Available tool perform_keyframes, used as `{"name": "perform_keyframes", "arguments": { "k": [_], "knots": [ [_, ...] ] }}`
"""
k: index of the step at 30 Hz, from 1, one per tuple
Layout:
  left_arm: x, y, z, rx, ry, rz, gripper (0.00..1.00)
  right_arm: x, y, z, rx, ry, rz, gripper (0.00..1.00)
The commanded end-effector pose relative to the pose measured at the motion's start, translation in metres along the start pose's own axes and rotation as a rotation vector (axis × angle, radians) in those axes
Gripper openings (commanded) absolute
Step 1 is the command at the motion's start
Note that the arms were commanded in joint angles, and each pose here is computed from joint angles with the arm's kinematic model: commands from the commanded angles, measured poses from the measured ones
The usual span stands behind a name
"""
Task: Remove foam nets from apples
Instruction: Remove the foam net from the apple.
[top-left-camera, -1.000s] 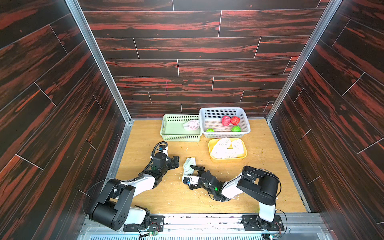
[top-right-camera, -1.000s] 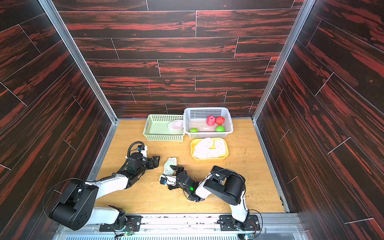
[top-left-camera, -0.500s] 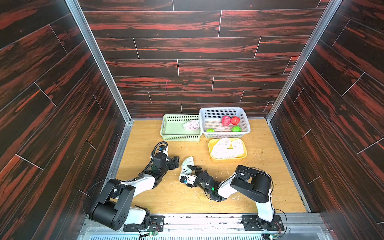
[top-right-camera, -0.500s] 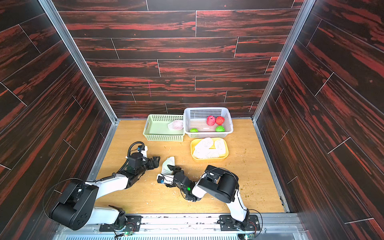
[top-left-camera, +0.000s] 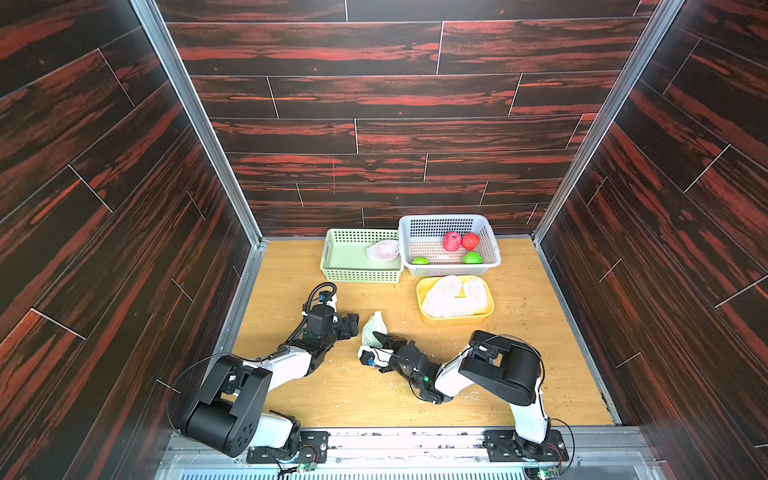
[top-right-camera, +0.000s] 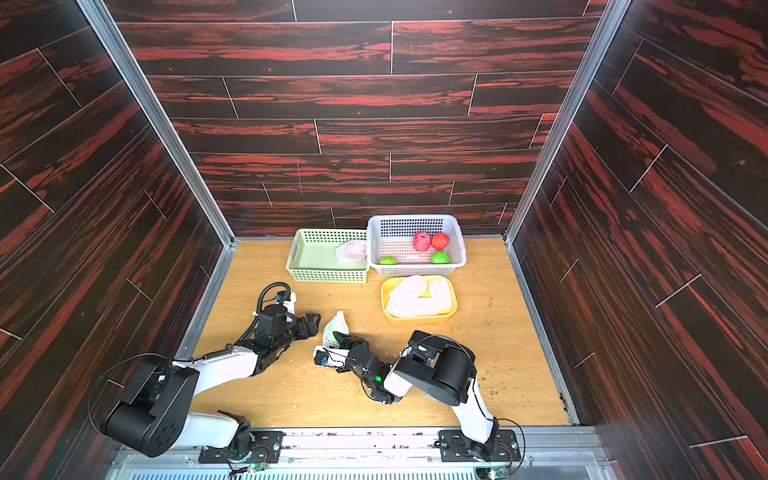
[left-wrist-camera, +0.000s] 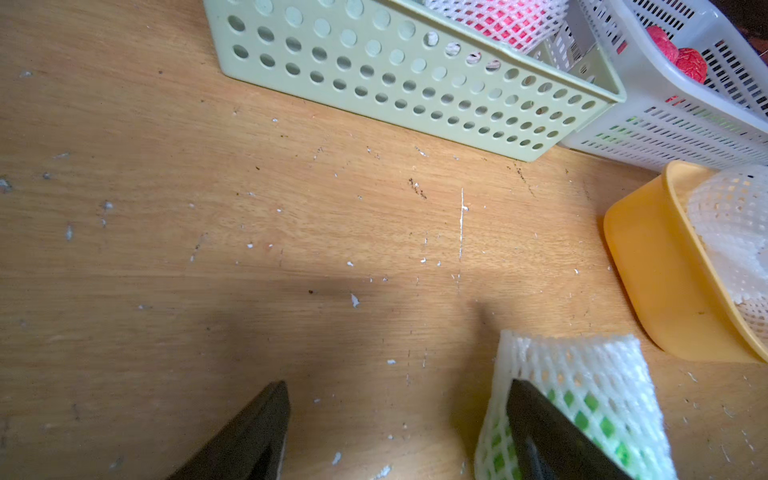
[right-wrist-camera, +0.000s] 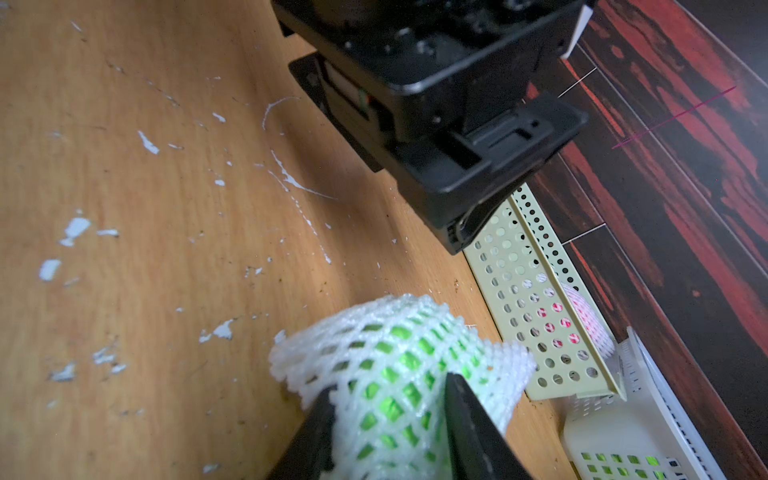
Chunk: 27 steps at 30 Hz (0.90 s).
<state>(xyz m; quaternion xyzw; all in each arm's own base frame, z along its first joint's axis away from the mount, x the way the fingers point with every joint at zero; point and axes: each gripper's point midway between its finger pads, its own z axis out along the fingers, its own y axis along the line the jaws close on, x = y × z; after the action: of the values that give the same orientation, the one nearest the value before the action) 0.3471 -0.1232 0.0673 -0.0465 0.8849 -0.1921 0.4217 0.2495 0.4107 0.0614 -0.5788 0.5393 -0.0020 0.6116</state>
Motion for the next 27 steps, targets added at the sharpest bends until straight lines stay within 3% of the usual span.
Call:
{"name": "perform_keyframes", "arguments": {
  "k": [1, 3, 8, 17, 22, 27],
  "knots": [
    [-0.007, 0.000, 0.002, -0.006, -0.005, 0.001, 0.87, 0.014, 0.014, -0.002, -0.032, 0.035, -0.008, 0.54],
    [-0.008, -0.002, 0.002, 0.002, -0.002, 0.000, 0.87, 0.011, 0.007, -0.005, -0.003, 0.022, -0.002, 0.71],
    [-0.013, -0.006, -0.005, 0.015, -0.023, -0.002, 0.87, -0.003, -0.002, -0.020, 0.016, -0.024, -0.019, 0.83],
    [-0.013, -0.005, -0.007, 0.008, -0.023, 0.003, 0.88, -0.041, -0.013, -0.055, -0.087, -0.057, 0.039, 0.89],
    [-0.013, -0.003, -0.007, 0.000, -0.033, -0.002, 0.88, -0.026, 0.005, -0.066, -0.128, -0.021, -0.011, 0.90],
    [-0.013, -0.004, -0.003, 0.007, -0.022, 0.003, 0.88, -0.018, 0.015, -0.061, -0.076, -0.031, -0.077, 0.91]
  ]
}}
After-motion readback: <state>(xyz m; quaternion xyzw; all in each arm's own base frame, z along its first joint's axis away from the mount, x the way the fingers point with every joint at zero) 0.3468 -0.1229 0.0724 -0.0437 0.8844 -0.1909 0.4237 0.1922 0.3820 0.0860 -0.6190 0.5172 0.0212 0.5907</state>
